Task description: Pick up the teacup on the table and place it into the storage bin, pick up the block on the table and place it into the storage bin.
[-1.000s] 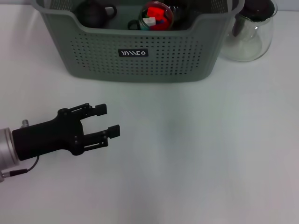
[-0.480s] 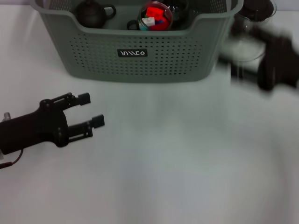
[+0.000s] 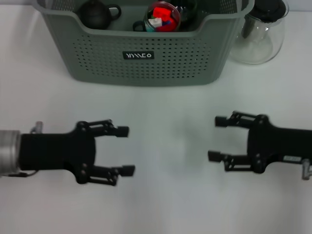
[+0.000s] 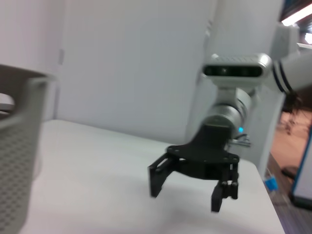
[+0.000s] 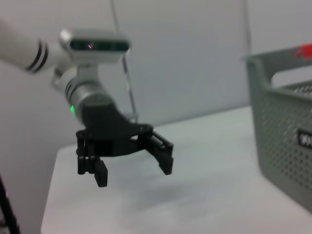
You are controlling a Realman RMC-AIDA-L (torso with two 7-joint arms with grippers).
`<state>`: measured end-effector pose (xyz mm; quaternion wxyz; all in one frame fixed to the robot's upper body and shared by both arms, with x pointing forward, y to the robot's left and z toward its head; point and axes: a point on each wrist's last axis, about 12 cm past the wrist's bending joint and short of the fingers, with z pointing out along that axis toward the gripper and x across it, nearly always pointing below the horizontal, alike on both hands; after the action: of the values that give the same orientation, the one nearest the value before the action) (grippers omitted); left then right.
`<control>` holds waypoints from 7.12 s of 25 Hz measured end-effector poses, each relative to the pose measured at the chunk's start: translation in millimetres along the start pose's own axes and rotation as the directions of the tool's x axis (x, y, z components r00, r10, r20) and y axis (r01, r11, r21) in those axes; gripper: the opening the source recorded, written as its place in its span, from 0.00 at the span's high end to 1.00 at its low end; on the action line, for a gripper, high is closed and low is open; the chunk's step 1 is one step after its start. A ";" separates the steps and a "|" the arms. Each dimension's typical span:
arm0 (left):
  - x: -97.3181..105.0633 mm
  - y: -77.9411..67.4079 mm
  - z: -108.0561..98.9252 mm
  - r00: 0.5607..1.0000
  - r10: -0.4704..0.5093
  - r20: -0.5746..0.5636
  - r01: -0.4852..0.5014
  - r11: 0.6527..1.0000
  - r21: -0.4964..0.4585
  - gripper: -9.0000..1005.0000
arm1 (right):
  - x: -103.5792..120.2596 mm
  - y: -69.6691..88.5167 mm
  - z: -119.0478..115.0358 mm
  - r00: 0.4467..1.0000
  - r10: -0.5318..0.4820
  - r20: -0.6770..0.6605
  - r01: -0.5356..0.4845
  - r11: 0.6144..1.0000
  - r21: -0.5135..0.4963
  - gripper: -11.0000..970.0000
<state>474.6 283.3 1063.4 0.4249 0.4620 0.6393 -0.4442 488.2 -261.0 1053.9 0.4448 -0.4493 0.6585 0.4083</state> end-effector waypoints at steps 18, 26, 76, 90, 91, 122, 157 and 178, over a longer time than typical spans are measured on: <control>4.3 -5.7 6.1 0.999 0.023 0.028 -0.023 1.000 -0.005 0.15 | 4.4 6.3 17.1 0.996 -0.070 0.054 0.072 0.996 -0.043 0.12; 3.9 -5.5 5.9 0.999 0.023 0.030 -0.023 1.000 -0.004 0.15 | 5.2 6.3 21.8 0.997 -0.059 0.050 0.062 0.996 -0.057 0.12; 7.4 -7.8 4.9 1.000 0.007 0.025 -0.007 1.000 -0.014 0.15 | 7.6 8.5 23.6 0.998 -0.048 0.044 0.050 0.997 -0.066 0.12; 7.7 -7.9 4.9 1.000 0.006 0.022 -0.006 1.000 -0.013 0.15 | 8.2 9.0 23.5 0.998 -0.048 0.043 0.051 0.996 -0.067 0.12; 7.7 -7.9 4.9 1.000 0.006 0.022 -0.006 1.000 -0.013 0.15 | 8.2 9.0 23.5 0.998 -0.048 0.043 0.051 0.996 -0.067 0.12; -14.5 27.6 -112.2 0.165 0.185 0.969 0.699 0.671 -0.247 0.16 | -12.8 -43.9 -63.8 0.408 -0.052 0.912 -0.661 0.672 0.334 0.12; -17.6 52.6 -85.5 0.334 0.083 0.939 0.713 0.629 -0.309 0.16 | -20.5 -50.9 -51.1 0.470 -0.013 0.883 -0.624 0.703 0.342 0.11; -17.2 51.7 -85.5 0.334 0.087 0.938 0.711 0.630 -0.312 0.16 | -20.6 -50.2 -51.8 0.466 -0.016 0.885 -0.622 0.705 0.341 0.11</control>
<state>517.0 371.0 1091.6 0.7279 -0.1977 0.5019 -0.4233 528.9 -318.0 1080.6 0.7377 0.1159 0.5284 0.4039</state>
